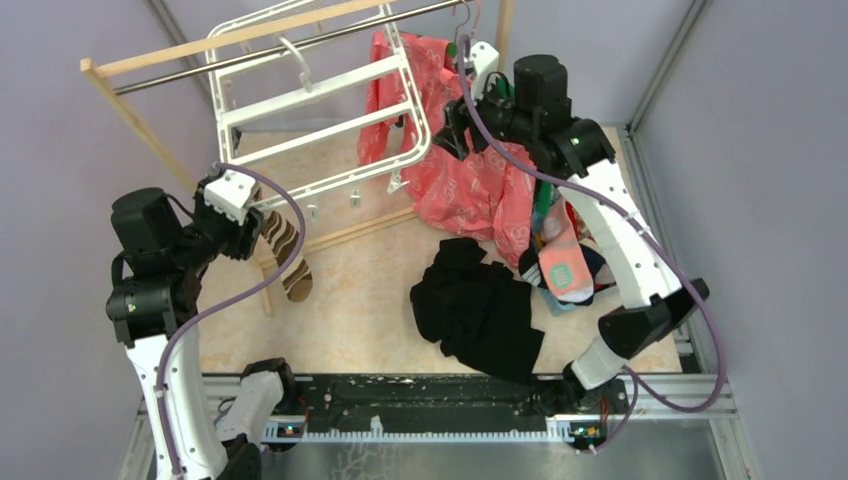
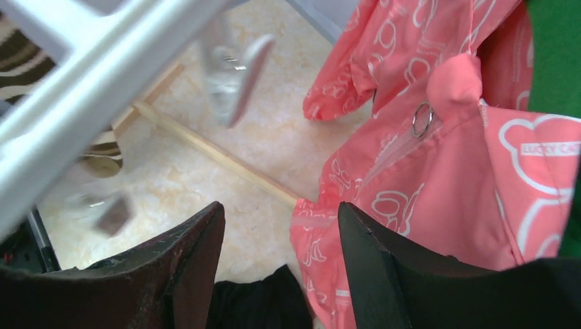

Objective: Remove the socks clipped to the hanger
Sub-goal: Adjust the hanger on the clothesline.

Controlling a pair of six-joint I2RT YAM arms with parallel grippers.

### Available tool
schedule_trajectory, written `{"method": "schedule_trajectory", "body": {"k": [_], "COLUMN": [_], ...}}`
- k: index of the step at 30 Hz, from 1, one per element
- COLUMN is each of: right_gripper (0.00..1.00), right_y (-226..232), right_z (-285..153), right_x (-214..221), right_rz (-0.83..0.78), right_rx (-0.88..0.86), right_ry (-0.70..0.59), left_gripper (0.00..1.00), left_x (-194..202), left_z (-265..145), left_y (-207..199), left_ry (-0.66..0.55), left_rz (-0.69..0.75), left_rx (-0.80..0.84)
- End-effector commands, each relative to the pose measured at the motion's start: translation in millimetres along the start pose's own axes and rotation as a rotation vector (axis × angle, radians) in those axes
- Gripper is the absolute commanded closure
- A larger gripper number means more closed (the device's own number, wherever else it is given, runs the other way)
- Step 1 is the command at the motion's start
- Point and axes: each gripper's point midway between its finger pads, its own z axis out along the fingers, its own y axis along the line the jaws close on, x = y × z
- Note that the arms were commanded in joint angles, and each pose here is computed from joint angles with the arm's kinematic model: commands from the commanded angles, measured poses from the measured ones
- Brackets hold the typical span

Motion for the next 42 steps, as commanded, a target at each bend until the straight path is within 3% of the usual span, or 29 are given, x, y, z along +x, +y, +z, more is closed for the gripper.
{"method": "schedule_trajectory", "body": {"k": [1,6,9,18,31,42], "right_gripper": [0.37,0.36,0.35,0.35,0.34,0.33], "right_y": [19,37,49,84,124,145], "right_z": [-49,-62,-63,-72,-56,-53], "right_x": [-32,-17,-7,18,25,40], "right_rz": [-0.097,-0.119,-0.121,-0.111,-0.118,-0.094], "right_rx": [-0.017,-0.072,-0.137,-0.286,-0.4,-0.513], "right_ry": [-0.116,-0.126,-0.105,-0.074,-0.106,-0.163], "left_gripper": [0.48,0.63,0.65,0.38,0.24,0.22], "left_x": [-24,-29,-32,-54,-61,-44], "left_z": [16,19,17,-9,-40,-58], "left_y": [-23,-42,-53,-85,-118,-147], "left_ry": [-0.152,-0.219,-0.252,-0.361,-0.438,-0.458], "left_rz": [-0.154,-0.242,-0.271,-0.238,-0.156,-0.106], "left_rx": [0.125,0.202,0.249,0.416,0.562,0.626]}}
